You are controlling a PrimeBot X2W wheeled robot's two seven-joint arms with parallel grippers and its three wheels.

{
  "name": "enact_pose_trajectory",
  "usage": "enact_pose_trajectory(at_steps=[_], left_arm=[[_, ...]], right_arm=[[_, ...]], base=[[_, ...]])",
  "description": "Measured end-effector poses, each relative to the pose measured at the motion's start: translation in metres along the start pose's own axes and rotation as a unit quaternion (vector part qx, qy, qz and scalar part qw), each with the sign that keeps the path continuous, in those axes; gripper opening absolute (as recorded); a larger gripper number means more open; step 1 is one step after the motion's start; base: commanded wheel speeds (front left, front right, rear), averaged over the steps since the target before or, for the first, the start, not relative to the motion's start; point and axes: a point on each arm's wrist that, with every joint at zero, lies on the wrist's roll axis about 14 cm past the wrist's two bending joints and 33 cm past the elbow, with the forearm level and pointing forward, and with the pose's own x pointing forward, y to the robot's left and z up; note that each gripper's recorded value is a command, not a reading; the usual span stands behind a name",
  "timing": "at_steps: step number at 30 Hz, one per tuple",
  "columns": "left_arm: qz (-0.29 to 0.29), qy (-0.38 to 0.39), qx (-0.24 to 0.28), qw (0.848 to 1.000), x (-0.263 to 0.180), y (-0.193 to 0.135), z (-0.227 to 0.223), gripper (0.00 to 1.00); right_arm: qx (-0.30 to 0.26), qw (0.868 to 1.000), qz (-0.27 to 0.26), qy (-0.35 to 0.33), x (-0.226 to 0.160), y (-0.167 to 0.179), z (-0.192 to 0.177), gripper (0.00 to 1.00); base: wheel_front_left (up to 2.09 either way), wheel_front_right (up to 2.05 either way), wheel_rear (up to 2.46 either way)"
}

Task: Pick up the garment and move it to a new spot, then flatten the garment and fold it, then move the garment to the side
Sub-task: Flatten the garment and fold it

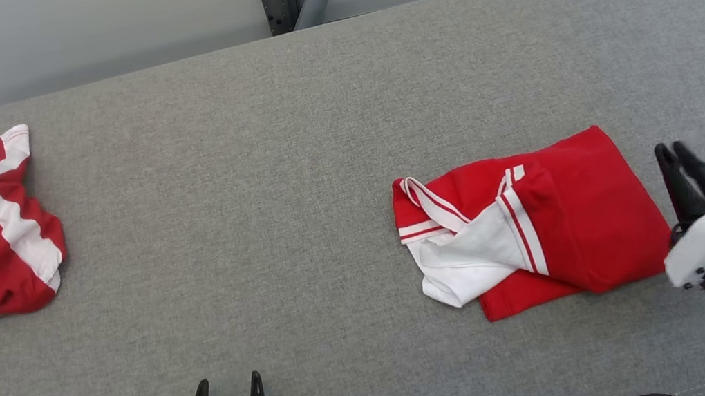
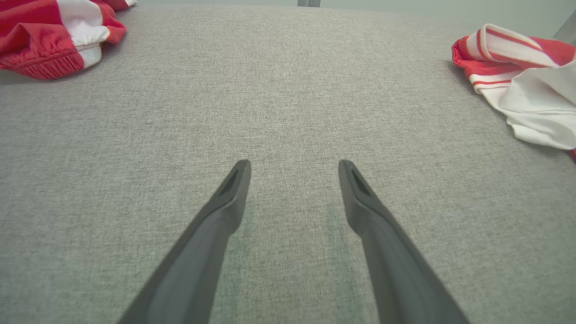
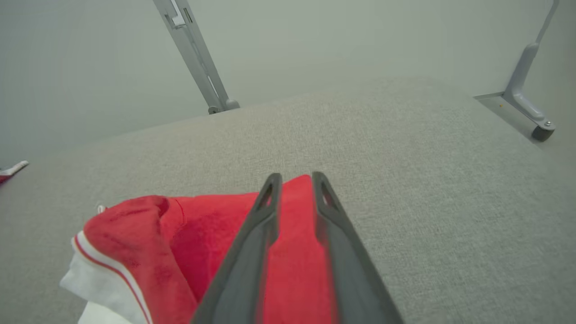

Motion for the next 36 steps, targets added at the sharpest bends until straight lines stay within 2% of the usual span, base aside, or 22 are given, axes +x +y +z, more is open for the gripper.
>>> enact_pose_trajectory(at_steps=[3, 10, 14, 22, 26, 31, 34, 36], left_arm=[[-0.009, 0.001, 0.001, 1.0, 0.003, -0.004, 0.0, 1.0], [-0.014, -0.01, 0.0, 1.0, 0.007, -0.007, 0.007, 1.0], [0.004, -0.011, -0.009, 1.0, 0.003, 0.002, 0.008, 1.0], [0.037, -0.015, -0.019, 0.999, -0.007, 0.017, 0.008, 1.0], [0.043, -0.021, -0.023, 0.999, -0.009, 0.019, 0.012, 1.0], [0.046, -0.029, -0.024, 0.998, -0.01, 0.02, 0.016, 1.0], [0.048, -0.036, -0.023, 0.998, -0.01, 0.022, 0.02, 1.0], [0.047, -0.038, -0.02, 0.998, -0.011, 0.021, 0.021, 1.0]], right_arm=[[-0.047, 0.998, 0.012, 0.038, 0.015, 0.003, -0.025, 0.0], [-0.079, 0.99, 0.043, 0.112, 0.039, 0.019, -0.071, 0.0], [-0.086, 0.984, 0.093, 0.123, 0.043, 0.048, -0.087, 0.0], [-0.108, 0.963, 0.205, 0.135, 0.028, 0.094, -0.101, 0.0], [-0.121, 0.952, 0.246, 0.138, 0.014, 0.105, -0.103, 0.0], [-0.11, 0.937, 0.29, 0.163, -0.014, 0.123, -0.117, 0.0], [-0.103, 0.934, 0.301, 0.165, -0.024, 0.127, -0.117, 0.0], [-0.098, 0.939, 0.293, 0.151, -0.025, 0.123, -0.111, 0.0]], base=[[0.0, 0.0, 0.0], [0.0, 0.0, 0.0], [0.0, 0.0, 0.0], [0.0, 0.0, 0.0], [0.0, 0.0, 0.0], [0.0, 0.0, 0.0], [0.0, 0.0, 0.0], [0.0, 0.0, 0.0]])
